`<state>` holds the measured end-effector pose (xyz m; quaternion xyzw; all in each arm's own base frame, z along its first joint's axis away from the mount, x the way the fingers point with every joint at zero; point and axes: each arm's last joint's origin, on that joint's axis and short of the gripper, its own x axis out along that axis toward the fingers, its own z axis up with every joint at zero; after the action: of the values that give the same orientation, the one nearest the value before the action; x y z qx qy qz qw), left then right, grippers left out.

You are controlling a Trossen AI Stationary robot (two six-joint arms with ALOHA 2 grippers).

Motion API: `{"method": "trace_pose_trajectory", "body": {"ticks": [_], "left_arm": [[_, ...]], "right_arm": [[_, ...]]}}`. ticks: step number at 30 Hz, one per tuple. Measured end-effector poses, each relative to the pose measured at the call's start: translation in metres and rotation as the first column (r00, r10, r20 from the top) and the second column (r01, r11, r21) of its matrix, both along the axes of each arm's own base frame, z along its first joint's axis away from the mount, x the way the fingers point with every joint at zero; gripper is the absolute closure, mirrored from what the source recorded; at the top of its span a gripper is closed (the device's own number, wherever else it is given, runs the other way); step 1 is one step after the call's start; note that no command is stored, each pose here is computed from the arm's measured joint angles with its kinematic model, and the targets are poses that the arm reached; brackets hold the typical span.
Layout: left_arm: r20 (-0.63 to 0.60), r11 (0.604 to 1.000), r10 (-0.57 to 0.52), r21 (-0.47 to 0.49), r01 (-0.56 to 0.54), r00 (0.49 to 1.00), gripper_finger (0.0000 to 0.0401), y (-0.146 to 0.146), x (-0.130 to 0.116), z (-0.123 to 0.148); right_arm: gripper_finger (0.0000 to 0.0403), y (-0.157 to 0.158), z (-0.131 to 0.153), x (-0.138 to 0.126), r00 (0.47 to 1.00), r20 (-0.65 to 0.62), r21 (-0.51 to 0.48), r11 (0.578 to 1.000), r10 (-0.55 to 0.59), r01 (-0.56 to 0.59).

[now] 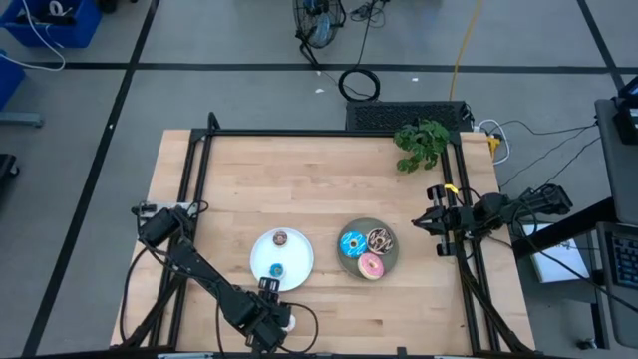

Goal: Pick & Place donuts
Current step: Put the small orange donut into the white plate

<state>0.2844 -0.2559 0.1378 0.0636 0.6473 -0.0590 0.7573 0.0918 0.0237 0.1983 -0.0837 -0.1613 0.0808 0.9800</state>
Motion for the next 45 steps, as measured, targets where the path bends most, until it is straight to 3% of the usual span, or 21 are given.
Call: {"method": "trace_pose_trajectory", "body": {"ticks": [12,18,23,32,38,45], "left_arm": [[-0.027,1.0,-0.028,-0.014,0.028,0.999,0.0388,0.001,-0.001,0.001],[-0.034,0.999,-0.017,-0.038,0.016,0.999,0.0374,0.003,-0.005,0.014],[0.042,0.999,-0.002,-0.034,0.003,0.999,0.0392,0.009,-0.013,0.047],[0.211,0.998,0.042,0.031,-0.05,0.977,0.039,0.037,-0.038,0.114],[0.326,0.994,0.104,-0.013,-0.105,0.94,0.0382,0.058,-0.051,0.153],[0.341,0.99,0.128,0.004,-0.138,0.931,0.0392,0.075,-0.051,0.163]], "right_arm": [[0.0403,0.0,0.0,0.0,1.0,0.0,0.0,1.0,0.0,0.0],[0.0403,0.0,0.0,0.0,1.0,0.0,0.0,1.0,0.0,0.0],[0.0403,0.0,0.0,0.0,1.0,0.003,0.0,1.0,0.0,0.0],[0.0403,0.0,0.0,0.0,1.0,0.003,0.001,1.0,0.0,0.0],[0.0403,0.0,0.0,0.0,1.0,0.003,0.001,1.0,0.0,0.0],[0.0403,0.0,0.0,0.0,1.0,0.004,-0.002,1.0,-0.001,0.001]]}}
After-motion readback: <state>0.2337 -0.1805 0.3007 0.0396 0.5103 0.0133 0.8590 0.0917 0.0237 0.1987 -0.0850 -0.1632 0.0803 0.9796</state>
